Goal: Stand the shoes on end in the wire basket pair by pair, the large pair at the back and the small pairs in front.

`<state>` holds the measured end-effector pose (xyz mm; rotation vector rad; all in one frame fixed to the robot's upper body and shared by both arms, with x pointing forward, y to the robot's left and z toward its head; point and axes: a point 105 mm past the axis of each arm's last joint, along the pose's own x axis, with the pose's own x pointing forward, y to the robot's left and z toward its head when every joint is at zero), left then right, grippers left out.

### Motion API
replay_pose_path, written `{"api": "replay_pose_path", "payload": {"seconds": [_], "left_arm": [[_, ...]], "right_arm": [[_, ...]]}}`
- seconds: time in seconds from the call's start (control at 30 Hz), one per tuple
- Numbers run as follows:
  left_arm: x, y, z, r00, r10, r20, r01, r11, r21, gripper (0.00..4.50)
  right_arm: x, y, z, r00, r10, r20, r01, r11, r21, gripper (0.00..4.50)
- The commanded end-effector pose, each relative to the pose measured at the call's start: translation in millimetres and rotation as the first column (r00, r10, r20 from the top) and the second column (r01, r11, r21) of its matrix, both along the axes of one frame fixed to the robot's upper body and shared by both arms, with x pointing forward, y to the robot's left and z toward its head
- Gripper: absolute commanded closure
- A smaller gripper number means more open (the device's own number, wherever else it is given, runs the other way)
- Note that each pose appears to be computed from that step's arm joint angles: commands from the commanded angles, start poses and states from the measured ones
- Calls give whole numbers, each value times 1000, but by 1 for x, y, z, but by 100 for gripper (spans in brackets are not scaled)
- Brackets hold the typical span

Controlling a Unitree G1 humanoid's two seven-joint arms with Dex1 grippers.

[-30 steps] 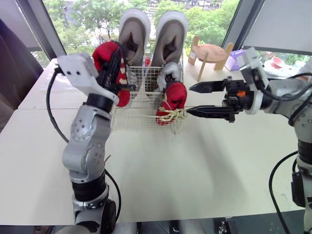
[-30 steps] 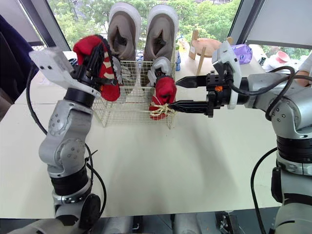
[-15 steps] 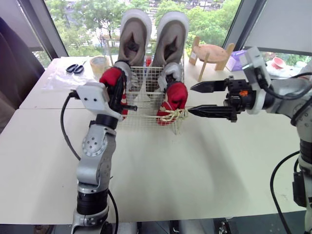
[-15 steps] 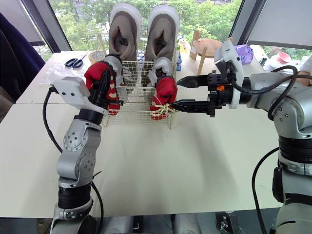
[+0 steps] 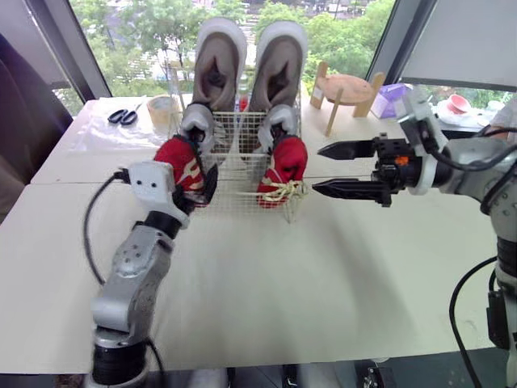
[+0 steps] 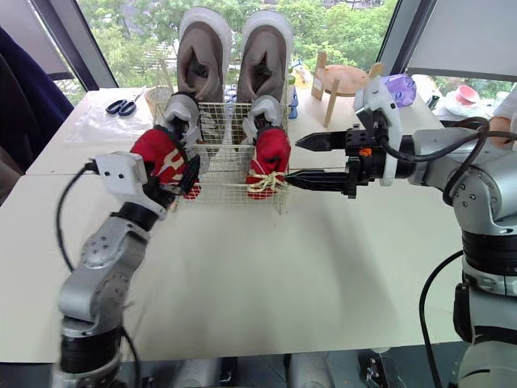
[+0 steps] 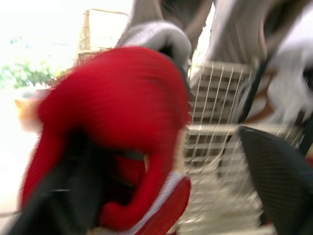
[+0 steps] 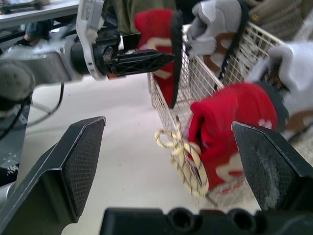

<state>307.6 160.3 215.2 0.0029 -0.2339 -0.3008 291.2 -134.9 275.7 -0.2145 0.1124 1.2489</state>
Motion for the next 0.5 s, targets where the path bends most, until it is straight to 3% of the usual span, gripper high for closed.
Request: {"api": "replay_pose_path", "payload": {"seconds": [0.03,0.1,0.23,0.5], "left_arm": [[-45,-9,13,941,-337,-44,331,938,-106,29],[-58,-7,13,911,-404,-80,388,907,-166,29],[-85,14,-23,842,-403,-359,373,915,-151,29],[-108,44,-52,752,-412,-515,352,911,-215,29]], "right_arm": [[-3,-7,6,999,-18,39,18,1000,10,0],[-2,-9,4,999,-25,29,24,1000,16,0],[-3,-21,-15,997,-65,-42,65,998,-1,0],[-17,-45,-83,960,-143,-239,120,987,-108,0]]}}
